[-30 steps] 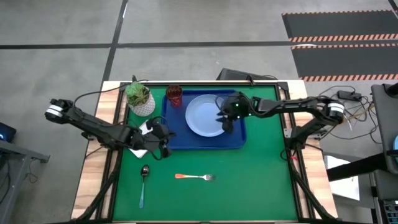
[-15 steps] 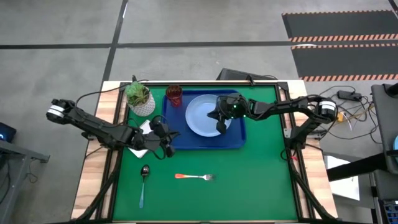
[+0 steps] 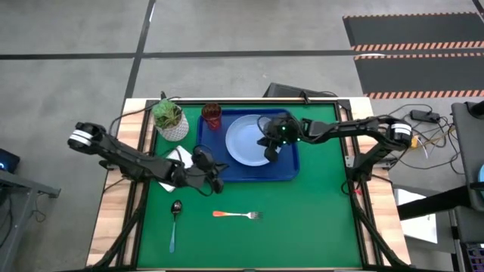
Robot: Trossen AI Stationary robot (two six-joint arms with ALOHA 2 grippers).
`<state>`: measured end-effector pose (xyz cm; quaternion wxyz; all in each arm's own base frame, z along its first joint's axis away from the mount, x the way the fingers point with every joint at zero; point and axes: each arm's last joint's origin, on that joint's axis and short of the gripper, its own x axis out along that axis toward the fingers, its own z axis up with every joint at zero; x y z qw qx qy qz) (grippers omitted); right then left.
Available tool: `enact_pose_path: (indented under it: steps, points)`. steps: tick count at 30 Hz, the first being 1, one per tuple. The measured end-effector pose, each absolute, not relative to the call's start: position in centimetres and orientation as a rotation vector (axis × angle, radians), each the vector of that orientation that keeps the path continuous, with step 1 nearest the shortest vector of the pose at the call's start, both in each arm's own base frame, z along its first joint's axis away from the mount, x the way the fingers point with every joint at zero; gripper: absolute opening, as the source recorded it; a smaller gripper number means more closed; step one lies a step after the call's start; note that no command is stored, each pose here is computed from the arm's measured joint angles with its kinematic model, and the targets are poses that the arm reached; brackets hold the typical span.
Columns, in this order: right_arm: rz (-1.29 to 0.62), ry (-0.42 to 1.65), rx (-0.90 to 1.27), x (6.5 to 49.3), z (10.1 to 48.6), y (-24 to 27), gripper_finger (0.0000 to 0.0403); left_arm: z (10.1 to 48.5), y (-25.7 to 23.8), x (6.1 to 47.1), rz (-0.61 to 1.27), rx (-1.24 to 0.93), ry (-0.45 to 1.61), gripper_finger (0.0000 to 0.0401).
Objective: Pick and place plate/cup/fork/spoon on tray
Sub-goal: Put the orange fork on the blue tray to the left of blue plate
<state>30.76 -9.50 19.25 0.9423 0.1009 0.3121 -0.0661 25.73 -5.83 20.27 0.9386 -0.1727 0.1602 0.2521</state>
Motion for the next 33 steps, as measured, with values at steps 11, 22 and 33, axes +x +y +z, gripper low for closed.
enact_pose_path:
  steps: [11,22,33]
  points:
    - [0.030,0.776,0.141,29.3,20.0,-4.1,0.0009,20.7,-8.1,26.8,0.372,-0.504,0.279,0.0003]
    - [0.125,0.584,0.015,27.4,23.6,-1.5,0.0009,22.0,-13.5,28.6,0.198,-0.536,0.313,0.0000]
    - [0.151,0.081,-0.280,24.4,31.3,-1.2,0.0009,20.3,-16.5,33.2,0.201,-0.308,0.743,0.0000]
